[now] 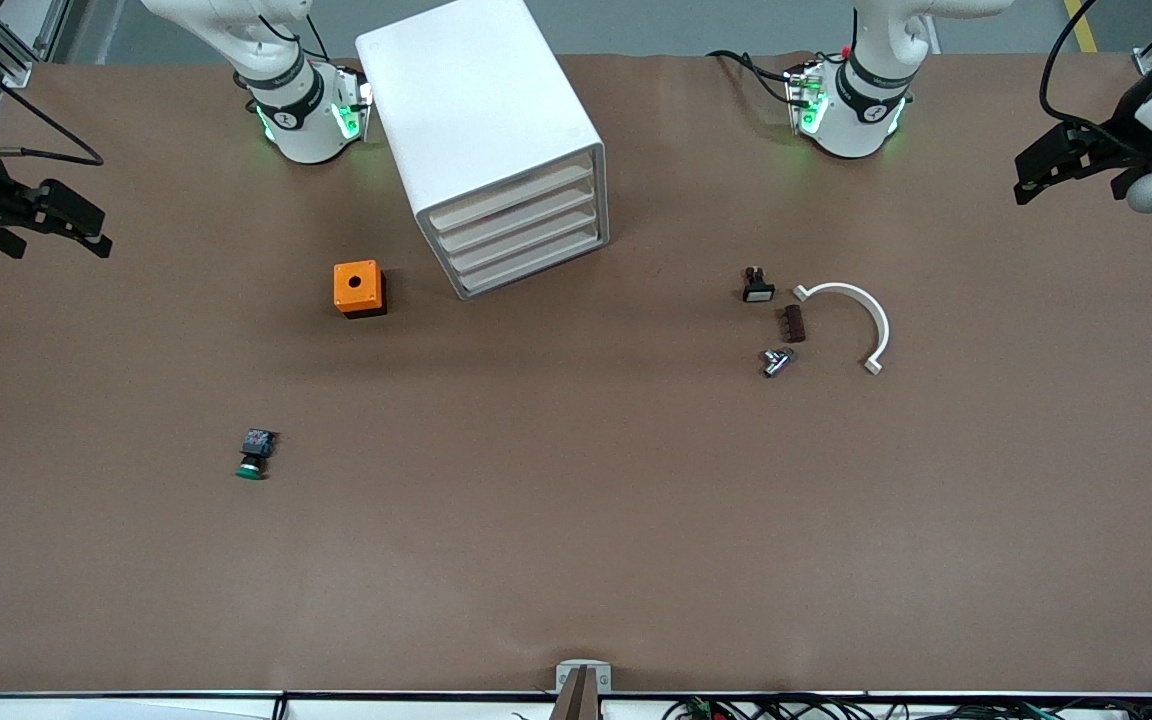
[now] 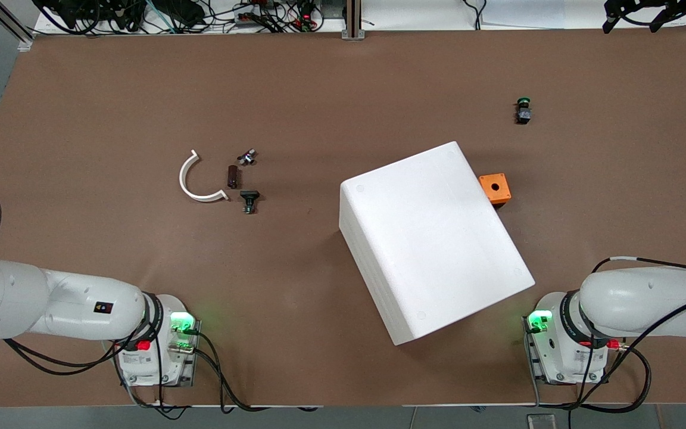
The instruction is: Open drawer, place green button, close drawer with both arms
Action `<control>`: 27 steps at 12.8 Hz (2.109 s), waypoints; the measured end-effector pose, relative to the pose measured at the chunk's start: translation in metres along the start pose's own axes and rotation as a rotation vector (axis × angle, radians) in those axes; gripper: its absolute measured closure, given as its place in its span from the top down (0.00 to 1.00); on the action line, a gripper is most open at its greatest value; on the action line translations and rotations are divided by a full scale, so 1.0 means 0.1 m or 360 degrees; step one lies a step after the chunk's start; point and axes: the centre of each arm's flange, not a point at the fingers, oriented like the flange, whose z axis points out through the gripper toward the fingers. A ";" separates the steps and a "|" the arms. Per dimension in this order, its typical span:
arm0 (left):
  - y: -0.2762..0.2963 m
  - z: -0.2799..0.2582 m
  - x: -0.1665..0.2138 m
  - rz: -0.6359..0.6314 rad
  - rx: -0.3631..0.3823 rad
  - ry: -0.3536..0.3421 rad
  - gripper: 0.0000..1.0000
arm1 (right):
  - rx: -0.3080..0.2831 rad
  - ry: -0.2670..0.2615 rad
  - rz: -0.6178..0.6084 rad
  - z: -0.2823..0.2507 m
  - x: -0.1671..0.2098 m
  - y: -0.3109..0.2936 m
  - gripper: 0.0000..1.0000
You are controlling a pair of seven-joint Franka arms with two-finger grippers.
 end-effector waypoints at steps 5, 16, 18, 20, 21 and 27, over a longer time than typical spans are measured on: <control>-0.01 0.00 0.00 -0.0003 0.0000 -0.0005 1.00 | 0.0000 0.0000 0.0000 0.00 0.00 0.00 1.00; 0.11 1.03 0.64 -0.0174 0.0019 -0.0301 1.00 | 0.0000 0.0001 0.0000 0.00 0.00 0.00 1.00; 0.27 1.23 0.74 -0.0351 -0.0065 -0.0358 1.00 | 0.0000 0.0001 0.0000 0.00 0.00 0.00 1.00; 0.44 1.41 0.83 -0.0542 -0.0144 -0.0426 1.00 | 0.0000 0.0001 -0.0001 0.00 0.00 0.00 1.00; 0.53 1.50 0.87 -0.0630 -0.0180 -0.0466 1.00 | 0.0000 0.0001 -0.0001 0.00 0.00 0.00 1.00; 1.48 2.12 0.85 -0.1053 -0.0065 -0.0663 1.00 | 0.0000 0.0005 0.0000 -0.01 0.00 0.00 1.00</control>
